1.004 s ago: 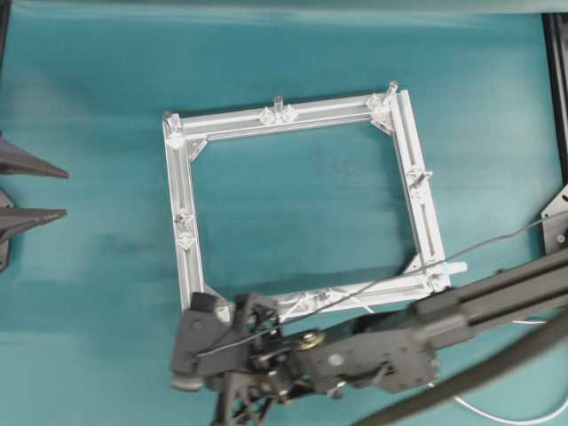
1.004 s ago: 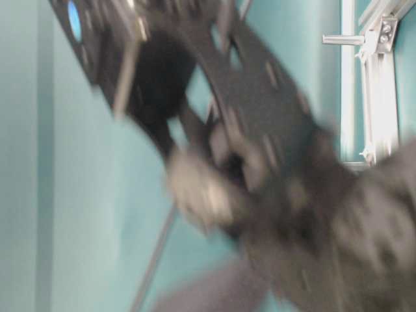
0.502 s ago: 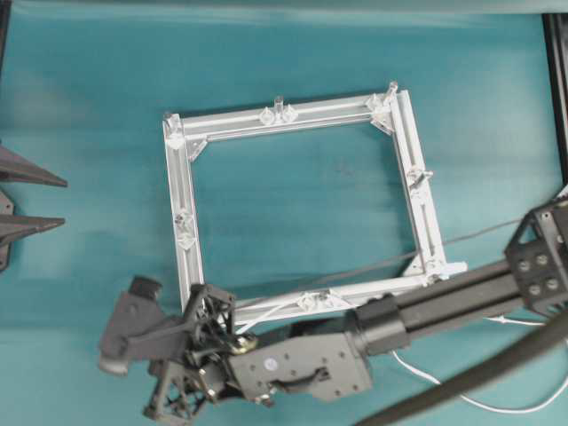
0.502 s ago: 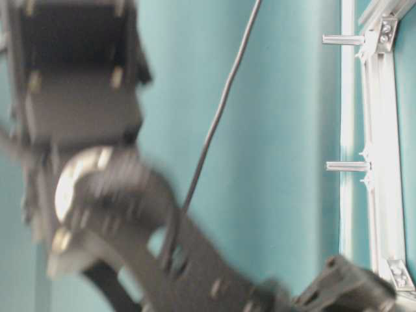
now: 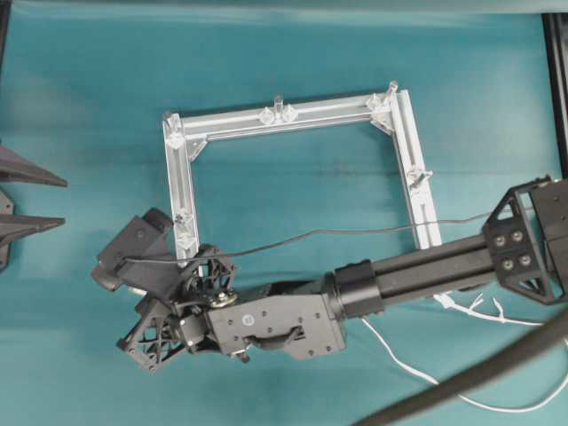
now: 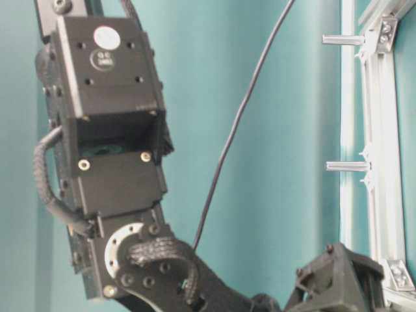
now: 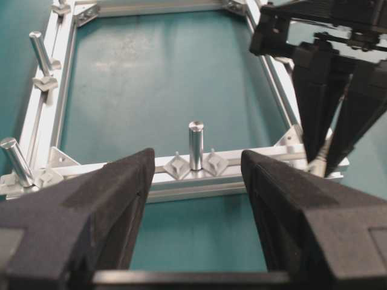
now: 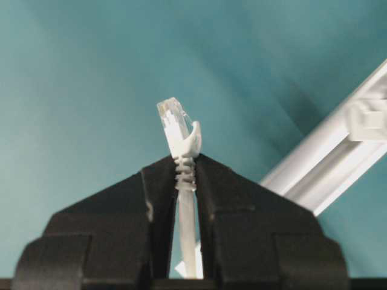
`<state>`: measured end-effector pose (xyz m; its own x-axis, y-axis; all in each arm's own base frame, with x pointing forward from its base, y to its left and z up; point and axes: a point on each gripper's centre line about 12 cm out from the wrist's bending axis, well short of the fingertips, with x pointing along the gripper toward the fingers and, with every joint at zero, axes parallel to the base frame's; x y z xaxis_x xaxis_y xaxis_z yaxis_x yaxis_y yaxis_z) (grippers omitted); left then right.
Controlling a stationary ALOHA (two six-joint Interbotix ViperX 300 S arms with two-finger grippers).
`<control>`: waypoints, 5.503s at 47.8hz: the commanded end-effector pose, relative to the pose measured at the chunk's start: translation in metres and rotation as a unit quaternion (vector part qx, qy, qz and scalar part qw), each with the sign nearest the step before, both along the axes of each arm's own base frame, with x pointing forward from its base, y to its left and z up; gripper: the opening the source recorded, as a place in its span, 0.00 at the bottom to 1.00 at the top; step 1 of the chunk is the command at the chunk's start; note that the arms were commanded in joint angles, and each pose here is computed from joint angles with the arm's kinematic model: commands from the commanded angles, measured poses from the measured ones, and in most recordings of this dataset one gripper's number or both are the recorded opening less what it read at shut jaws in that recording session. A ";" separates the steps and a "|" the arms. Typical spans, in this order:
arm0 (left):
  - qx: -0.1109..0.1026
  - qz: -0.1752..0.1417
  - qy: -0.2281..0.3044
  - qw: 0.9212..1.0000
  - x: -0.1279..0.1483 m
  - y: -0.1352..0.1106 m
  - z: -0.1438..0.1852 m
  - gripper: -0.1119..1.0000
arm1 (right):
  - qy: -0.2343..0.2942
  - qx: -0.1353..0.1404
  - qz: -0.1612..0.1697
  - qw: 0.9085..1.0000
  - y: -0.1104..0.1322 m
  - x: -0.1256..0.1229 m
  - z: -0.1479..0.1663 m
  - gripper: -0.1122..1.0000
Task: Move the cable alternately left and right between 8 pins so it hooks onto each one.
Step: 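Carry the cable plug leftward along the frame's bottom side, then sweep the plug up the frame's left side past the pins, then route the cable around the top-left corner and rightward across the top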
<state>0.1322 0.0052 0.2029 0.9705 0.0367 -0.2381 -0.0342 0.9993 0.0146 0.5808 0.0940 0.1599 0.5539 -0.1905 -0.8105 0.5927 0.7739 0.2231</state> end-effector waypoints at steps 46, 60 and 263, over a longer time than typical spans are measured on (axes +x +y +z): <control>0.001 0.000 -0.005 1.000 0.001 0.000 0.005 0.64 | 0.005 -0.045 -0.088 0.995 -0.040 -0.002 0.009 0.19; 0.001 0.000 -0.005 1.000 0.001 0.000 0.005 0.64 | 0.015 -0.051 -0.119 0.991 -0.034 -0.028 0.033 0.19; -0.005 0.009 -0.003 1.000 0.001 0.002 0.012 0.64 | -0.090 -0.061 -0.030 0.994 -0.157 -0.035 0.035 0.17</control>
